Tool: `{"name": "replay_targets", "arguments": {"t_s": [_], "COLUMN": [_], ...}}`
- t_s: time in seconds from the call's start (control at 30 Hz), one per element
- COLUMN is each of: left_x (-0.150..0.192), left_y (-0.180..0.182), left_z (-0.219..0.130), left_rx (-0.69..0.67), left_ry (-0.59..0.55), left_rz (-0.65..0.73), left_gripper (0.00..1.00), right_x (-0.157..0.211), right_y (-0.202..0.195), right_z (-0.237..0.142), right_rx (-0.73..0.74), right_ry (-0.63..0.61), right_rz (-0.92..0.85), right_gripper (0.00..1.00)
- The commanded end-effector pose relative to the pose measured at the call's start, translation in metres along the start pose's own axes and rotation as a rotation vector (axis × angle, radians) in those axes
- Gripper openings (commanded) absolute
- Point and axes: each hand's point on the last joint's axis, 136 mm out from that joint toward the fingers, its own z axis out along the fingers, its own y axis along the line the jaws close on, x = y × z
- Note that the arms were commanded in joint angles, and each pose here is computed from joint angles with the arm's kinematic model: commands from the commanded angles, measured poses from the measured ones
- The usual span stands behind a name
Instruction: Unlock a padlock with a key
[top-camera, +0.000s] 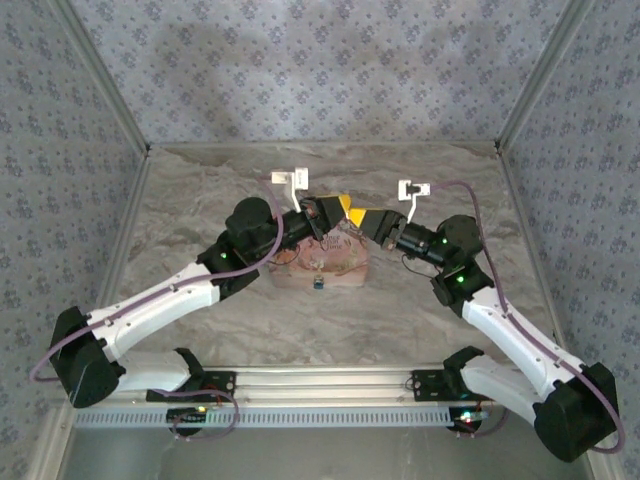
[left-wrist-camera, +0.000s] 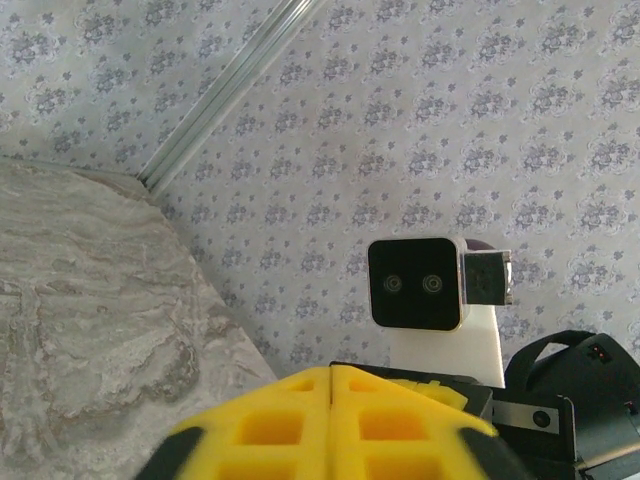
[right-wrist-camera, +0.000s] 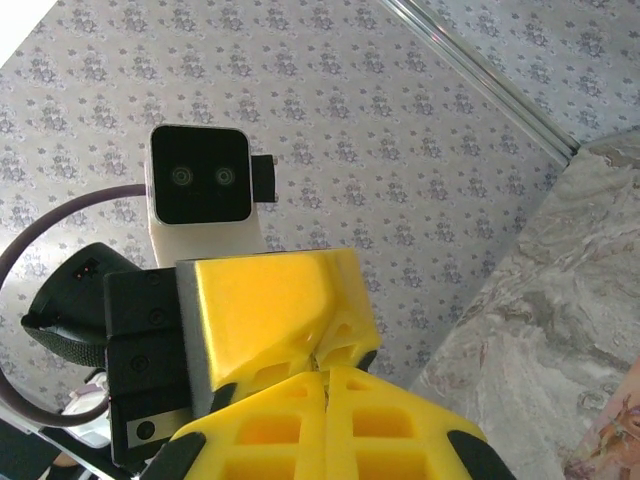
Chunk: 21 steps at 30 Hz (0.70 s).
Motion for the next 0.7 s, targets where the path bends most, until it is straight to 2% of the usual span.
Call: {"name": "replay_targets", "arguments": {"t_s": [0.0, 0.1, 0.23, 0.27, 0.33, 0.5, 0.57, 0.6, 0.67], "left_x": [-0.012, -0.009, -0.006, -0.005, -0.003, 0.001, 0.002, 0.001, -0.002], "left_y": [-0.015, -0.014, -0.012, -0.011, -0.01, -0.009, -0.008, -0.007, -0.005], "left_z": [-0.01, -0.009, -0.007, -0.006, -0.004, -0.002, -0.002, -0.002, -0.003], "left_rx": [0.03, 0.027, 0.015, 0.01, 0.008, 0.01, 0.007, 0.003, -0.004], "left_ry": [-0.03, -0.014, 0.005, 0.01, 0.017, 0.038, 0.038, 0.035, 0.015], "left_rz": [0.018, 0.02, 0.021, 0.02, 0.019, 0.017, 0.017, 0.014, 0.007], "left_gripper": [0.28, 0.36, 0.35, 0.32, 0.18, 0.0, 0.0, 0.0, 0.0], "right_x": [-0.013, -0.011, -0.01, -0.01, -0.011, -0.015, -0.016, -0.017, -0.018], "right_y": [0.016, 0.016, 0.018, 0.018, 0.017, 0.018, 0.018, 0.018, 0.019], "right_z": [-0.003, -0.003, -0.003, -0.003, -0.003, -0.004, -0.004, -0.005, -0.006], "right_rx": [-0.02, -0.017, -0.022, -0.023, -0.018, -0.018, -0.017, -0.015, -0.017], "right_ry": [-0.023, -0.011, -0.002, -0.002, -0.004, -0.013, -0.013, -0.014, -0.023], "right_rz": [-0.059, -0.068, -0.074, -0.074, -0.075, -0.073, -0.073, -0.071, -0.06], "right_gripper": [0.0, 0.0, 0.0, 0.0, 0.0, 0.0, 0.0, 0.05, 0.23]}}
